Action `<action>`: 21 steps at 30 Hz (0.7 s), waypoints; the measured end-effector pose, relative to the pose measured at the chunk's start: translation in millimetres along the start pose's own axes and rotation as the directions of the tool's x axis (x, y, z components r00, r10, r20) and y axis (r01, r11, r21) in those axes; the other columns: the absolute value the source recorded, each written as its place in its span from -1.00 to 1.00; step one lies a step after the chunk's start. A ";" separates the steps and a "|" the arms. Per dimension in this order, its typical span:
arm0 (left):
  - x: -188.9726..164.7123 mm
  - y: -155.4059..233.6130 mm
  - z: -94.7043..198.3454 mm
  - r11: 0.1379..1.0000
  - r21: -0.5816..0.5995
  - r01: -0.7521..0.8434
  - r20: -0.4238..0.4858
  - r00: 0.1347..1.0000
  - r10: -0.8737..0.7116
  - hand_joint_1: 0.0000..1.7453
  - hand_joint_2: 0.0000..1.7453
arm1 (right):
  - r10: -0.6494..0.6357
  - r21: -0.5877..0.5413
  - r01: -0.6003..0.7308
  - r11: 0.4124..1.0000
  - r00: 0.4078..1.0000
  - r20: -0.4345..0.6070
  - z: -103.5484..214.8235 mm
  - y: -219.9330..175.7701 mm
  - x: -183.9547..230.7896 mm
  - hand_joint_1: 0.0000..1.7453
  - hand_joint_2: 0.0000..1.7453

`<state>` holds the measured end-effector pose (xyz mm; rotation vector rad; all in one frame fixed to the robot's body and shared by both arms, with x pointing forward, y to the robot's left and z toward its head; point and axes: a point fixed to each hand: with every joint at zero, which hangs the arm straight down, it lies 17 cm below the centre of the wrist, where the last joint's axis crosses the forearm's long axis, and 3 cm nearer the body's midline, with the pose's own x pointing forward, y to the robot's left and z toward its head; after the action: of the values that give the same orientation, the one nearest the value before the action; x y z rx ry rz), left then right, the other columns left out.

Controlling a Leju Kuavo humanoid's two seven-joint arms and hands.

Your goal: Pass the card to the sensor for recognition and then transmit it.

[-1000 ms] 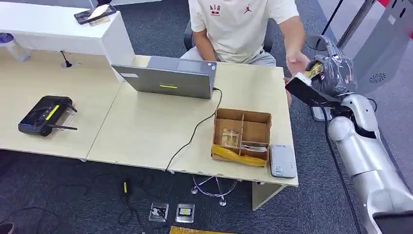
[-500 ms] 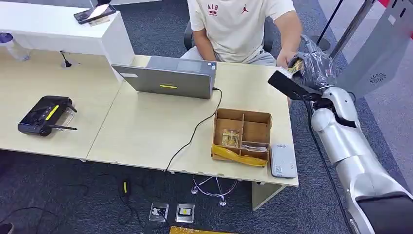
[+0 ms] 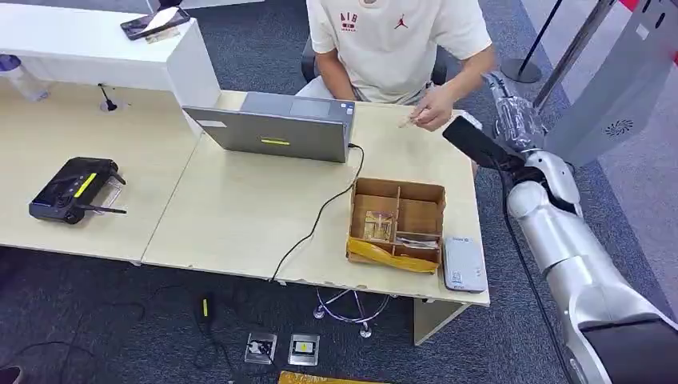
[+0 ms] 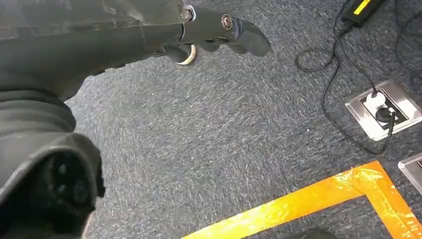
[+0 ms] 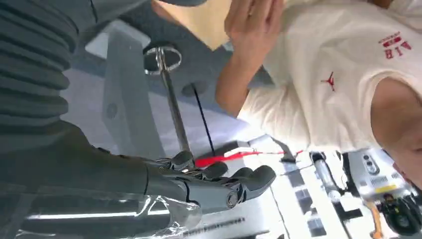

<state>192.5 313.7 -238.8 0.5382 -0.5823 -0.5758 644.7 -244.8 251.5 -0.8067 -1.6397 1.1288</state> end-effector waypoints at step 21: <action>-9.0 2.6 1.7 0.999 0.026 -0.022 -0.037 0.999 0.023 -1.00 -1.00 | -0.553 0.192 0.565 0.802 0.825 -0.119 87.4 67.2 48.9 -1.00 1.00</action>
<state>186.1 320.8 -239.2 0.5652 -0.5607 -0.5365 546.3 -204.4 194.7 -0.1736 -1.5250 0.8259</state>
